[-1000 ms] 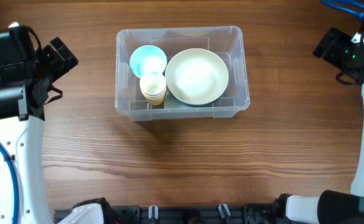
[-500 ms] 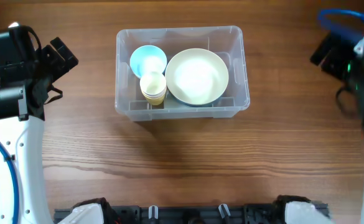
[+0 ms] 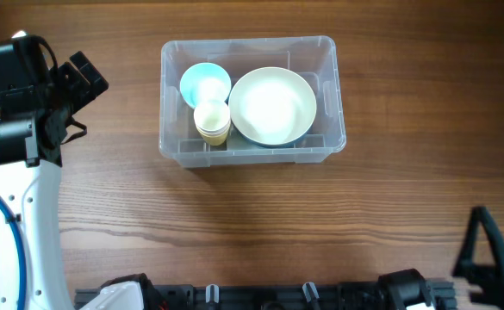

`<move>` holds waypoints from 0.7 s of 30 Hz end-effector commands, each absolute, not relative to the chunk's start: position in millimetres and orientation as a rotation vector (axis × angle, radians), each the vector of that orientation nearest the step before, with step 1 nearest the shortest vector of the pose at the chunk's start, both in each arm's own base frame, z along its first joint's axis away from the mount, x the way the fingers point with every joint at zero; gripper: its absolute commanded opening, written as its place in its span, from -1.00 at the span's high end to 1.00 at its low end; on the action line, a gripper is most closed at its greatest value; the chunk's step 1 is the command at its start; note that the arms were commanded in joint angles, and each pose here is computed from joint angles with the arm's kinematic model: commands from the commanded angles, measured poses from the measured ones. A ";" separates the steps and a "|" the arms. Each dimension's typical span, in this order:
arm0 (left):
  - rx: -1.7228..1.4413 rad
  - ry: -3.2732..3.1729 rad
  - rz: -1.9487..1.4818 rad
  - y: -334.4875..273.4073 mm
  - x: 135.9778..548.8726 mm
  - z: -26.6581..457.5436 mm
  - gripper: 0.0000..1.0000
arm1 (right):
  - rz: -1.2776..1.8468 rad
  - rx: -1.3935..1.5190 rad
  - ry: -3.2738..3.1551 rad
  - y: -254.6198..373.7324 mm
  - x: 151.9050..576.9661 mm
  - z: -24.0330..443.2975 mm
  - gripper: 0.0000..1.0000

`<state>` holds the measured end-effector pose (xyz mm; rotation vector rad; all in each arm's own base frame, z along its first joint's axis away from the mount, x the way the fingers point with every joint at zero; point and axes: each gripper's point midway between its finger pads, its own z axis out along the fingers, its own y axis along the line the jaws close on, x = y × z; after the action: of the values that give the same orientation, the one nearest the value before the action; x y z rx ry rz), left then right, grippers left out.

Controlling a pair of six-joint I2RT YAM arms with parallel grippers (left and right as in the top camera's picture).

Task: Pack container

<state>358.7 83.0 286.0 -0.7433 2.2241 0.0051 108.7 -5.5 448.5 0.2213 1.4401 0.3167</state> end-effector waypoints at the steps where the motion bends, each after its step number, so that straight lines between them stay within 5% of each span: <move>1: -0.755 2.208 0.010 85.9 356.9 290.3 -1.00 | 0.251 0.228 1.434 -4.5 146.3 394.1 -0.99; 11: -0.755 2.208 0.010 85.9 356.9 290.3 -1.00 | 0.277 -0.156 1.383 50.3 218.7 279.3 -1.00; 21: -0.755 2.208 0.010 85.9 356.9 290.3 -1.00 | 0.194 -0.019 1.542 25.6 240.9 197.6 -0.99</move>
<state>358.7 82.9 285.9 -0.7429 2.2247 0.0053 238.2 31.2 212.4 -0.0488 1.5209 0.2132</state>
